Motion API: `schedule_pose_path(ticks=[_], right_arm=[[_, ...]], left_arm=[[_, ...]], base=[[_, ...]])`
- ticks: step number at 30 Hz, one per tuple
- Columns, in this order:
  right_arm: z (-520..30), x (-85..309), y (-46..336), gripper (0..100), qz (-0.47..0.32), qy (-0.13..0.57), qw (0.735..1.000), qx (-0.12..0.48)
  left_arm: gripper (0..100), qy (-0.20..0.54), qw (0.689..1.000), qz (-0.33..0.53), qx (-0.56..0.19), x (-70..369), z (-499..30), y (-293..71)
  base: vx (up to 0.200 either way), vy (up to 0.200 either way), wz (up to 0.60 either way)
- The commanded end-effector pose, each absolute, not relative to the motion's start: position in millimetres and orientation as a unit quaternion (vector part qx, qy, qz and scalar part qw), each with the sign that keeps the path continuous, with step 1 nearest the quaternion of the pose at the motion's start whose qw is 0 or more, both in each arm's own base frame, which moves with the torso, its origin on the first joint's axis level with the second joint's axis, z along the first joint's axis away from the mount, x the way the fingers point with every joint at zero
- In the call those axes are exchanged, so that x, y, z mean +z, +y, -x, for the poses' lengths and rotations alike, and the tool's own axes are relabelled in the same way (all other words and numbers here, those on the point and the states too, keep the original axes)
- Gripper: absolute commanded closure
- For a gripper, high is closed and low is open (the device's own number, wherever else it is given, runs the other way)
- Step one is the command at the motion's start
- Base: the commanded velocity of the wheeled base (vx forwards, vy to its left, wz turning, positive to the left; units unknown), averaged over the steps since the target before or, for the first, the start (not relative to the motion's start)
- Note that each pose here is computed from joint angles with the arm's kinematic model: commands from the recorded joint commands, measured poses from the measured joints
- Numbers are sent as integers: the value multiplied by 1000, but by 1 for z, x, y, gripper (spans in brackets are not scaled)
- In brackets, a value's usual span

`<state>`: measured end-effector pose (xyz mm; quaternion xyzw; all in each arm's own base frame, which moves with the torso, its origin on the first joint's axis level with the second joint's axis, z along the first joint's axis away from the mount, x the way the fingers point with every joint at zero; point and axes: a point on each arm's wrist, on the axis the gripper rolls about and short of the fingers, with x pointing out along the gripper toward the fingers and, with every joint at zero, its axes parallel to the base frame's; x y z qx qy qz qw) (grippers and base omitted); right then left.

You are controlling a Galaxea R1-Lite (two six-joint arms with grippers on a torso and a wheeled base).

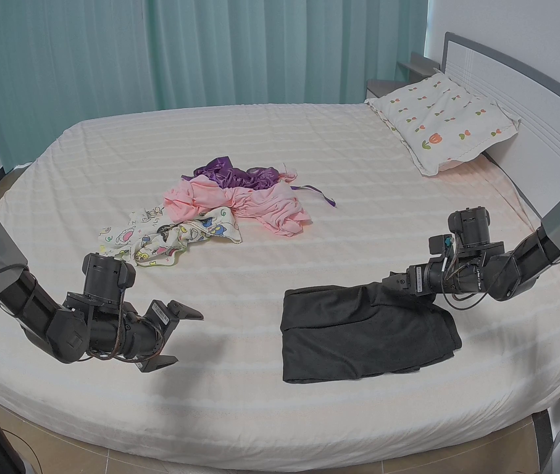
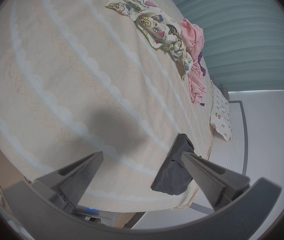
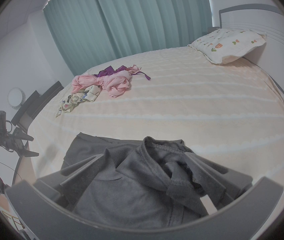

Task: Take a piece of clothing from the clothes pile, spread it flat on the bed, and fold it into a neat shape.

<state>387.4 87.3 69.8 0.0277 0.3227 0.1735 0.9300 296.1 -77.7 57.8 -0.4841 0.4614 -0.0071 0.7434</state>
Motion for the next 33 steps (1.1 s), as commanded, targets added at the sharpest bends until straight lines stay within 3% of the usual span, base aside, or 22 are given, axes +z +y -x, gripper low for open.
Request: schedule_pose_path(ticks=[1,6,7,19,33], right_arm=[[-400,52,92,0,-24,333,927,174],[-411,46,95,0,-22,332,928,166],[-412,44,95,100,-21,334,928,162],[-414,50,97,100,-54,324,935,134],[-443,53,54,100,-139,303,942,47]], left_arm=[[0,465,742,483,-6,55,-296,-79],[0,469,742,479,-11,55,-295,-83],[0,469,742,480,-11,55,-295,-83],[0,474,744,472,3,47,-296,-86],[0,467,750,468,4,46,-297,-89]], base=[[0,0,0],[0,0,0],[0,0,0],[0,0,0],[0,0,0]])
